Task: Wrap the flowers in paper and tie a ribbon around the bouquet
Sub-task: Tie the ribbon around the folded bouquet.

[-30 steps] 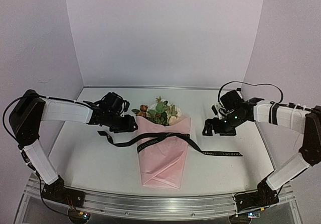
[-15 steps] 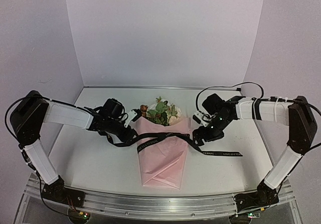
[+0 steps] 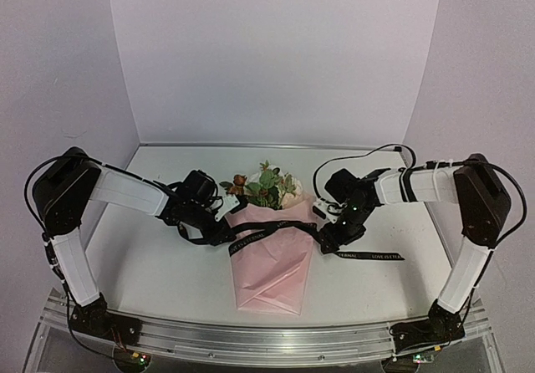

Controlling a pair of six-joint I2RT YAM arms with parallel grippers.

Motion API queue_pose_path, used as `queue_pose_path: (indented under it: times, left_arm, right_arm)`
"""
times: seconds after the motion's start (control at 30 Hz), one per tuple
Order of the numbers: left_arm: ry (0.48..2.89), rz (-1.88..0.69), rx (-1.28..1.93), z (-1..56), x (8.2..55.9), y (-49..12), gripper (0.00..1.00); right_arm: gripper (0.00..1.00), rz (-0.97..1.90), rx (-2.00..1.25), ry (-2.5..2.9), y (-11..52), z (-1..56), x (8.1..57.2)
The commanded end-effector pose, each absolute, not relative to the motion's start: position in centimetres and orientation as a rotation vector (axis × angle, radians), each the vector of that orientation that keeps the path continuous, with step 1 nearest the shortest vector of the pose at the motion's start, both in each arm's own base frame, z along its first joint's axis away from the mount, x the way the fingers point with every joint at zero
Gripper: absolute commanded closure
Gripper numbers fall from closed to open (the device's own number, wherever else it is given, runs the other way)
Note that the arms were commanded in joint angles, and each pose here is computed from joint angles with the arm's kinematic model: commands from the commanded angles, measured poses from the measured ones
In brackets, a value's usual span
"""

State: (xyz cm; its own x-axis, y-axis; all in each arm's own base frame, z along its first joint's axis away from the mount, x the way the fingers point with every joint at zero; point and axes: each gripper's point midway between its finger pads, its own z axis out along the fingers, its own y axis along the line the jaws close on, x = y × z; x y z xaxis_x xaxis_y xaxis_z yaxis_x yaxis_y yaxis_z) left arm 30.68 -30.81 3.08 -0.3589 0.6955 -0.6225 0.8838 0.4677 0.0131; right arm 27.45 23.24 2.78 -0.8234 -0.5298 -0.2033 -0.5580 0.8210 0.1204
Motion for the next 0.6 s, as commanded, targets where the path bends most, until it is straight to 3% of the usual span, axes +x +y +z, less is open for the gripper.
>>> queue_pose_path:
  times: [0.0, 0.17, 0.43, 0.53, 0.57]
  left_arm:
    - [2.107, -0.399, 1.333, 3.9, 31.9, -31.8, 0.45]
    - [2.118, -0.359, 1.318, 3.5, 32.3, -31.7, 0.54]
    - [2.113, -0.292, 1.239, 4.5, 33.6, -31.3, 0.94]
    - [2.089, -0.287, 1.148, 6.4, 34.5, -31.3, 1.0]
    - [2.09, -0.293, 1.107, 7.3, 34.7, -31.2, 1.0]
  right_arm:
    - [0.41, 0.252, -0.875, 2.799, 24.6, 2.8, 29.0]
    - [0.5, 0.246, -0.861, 2.818, 25.0, 2.0, 29.3]
    - [0.87, 0.215, -0.81, 2.825, 24.5, 2.0, 29.4]
    - [1.0, 0.21, -0.78, 2.824, 24.4, 2.2, 29.5]
    - [1.0, 0.213, -0.765, 2.826, 24.4, 2.3, 29.5]
